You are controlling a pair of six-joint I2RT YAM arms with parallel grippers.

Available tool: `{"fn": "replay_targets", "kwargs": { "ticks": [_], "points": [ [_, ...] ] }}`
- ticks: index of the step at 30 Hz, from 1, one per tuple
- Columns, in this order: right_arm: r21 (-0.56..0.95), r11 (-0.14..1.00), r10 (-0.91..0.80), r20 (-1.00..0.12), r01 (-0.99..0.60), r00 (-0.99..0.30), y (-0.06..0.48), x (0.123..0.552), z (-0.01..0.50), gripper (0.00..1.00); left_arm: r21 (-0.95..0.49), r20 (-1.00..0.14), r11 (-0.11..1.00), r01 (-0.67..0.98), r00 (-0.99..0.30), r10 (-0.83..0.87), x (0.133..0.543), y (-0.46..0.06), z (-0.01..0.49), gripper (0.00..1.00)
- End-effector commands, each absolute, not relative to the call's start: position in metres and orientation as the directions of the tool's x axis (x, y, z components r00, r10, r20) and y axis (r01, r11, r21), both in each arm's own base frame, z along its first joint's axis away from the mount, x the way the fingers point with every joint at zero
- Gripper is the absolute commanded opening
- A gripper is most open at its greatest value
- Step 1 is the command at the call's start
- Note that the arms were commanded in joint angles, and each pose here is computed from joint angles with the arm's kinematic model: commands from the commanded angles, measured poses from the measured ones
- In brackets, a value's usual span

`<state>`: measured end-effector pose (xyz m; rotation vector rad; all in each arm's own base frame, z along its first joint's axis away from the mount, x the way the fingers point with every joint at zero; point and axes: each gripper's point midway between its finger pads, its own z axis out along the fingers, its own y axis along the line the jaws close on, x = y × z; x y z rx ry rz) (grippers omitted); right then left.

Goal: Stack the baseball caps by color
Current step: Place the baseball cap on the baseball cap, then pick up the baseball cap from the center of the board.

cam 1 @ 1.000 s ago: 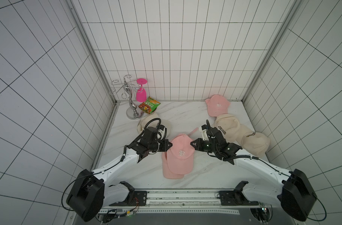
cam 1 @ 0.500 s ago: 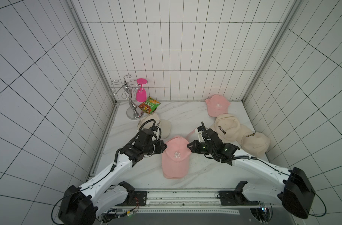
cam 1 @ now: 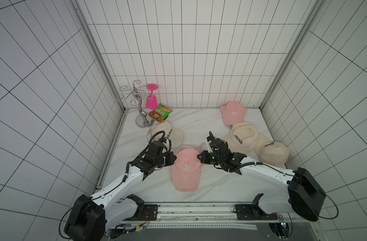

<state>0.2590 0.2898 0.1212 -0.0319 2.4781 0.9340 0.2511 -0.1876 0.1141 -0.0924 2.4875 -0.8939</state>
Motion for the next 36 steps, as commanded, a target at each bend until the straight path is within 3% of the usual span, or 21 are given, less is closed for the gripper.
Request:
{"fn": "replay_targets", "kwargs": {
  "ticks": [1, 3, 6, 11, 17, 19, 25, 31, 36],
  "points": [
    [0.586, 0.794, 0.159, -0.457, -0.162, -0.875, 0.282, 0.262, 0.101, 0.04, -0.604, -0.430, 0.795, 0.045, -0.859, -0.278, 0.260, -0.179, 0.099, 0.00],
    [0.583, 0.797, 0.156, -0.449, -0.156, -0.880, 0.281, 0.260, 0.094, 0.06, -0.605, -0.413, 0.795, 0.035, -0.868, -0.276, 0.259, -0.180, 0.091, 0.01],
    [0.585, 0.796, 0.147, -0.437, -0.157, -0.887, 0.283, 0.258, 0.088, 0.10, -0.612, -0.392, 0.790, 0.033, -0.881, -0.266, 0.258, -0.183, 0.082, 0.10],
    [0.584, 0.796, 0.145, -0.438, -0.158, -0.887, 0.282, 0.256, 0.090, 0.22, -0.623, -0.403, 0.781, 0.041, -0.873, -0.276, 0.258, -0.184, 0.087, 0.36],
    [0.561, 0.815, 0.204, -0.514, -0.147, -0.833, 0.262, 0.261, 0.124, 0.54, -0.631, -0.456, 0.771, 0.085, -0.845, -0.280, 0.254, -0.181, 0.112, 0.72],
    [0.552, 0.819, 0.228, -0.562, -0.155, -0.795, 0.252, 0.265, 0.146, 0.61, -0.630, -0.488, 0.770, 0.106, -0.825, -0.285, 0.252, -0.177, 0.128, 0.77],
    [0.551, 0.833, 0.370, -0.629, -0.056, -0.683, 0.196, 0.304, 0.200, 0.62, -0.628, -0.605, 0.750, 0.207, -0.736, -0.304, 0.243, -0.168, 0.198, 0.81],
    [0.635, 0.750, 0.599, -0.534, 0.185, -0.596, 0.125, 0.373, 0.211, 0.59, -0.555, -0.767, 0.747, 0.366, -0.573, -0.288, 0.236, -0.158, 0.276, 0.90],
    [0.701, 0.599, 0.776, -0.388, 0.388, -0.497, 0.091, 0.430, 0.200, 0.59, -0.408, -0.858, 0.801, 0.438, -0.483, -0.172, 0.244, -0.154, 0.309, 0.99]
  ]
}}
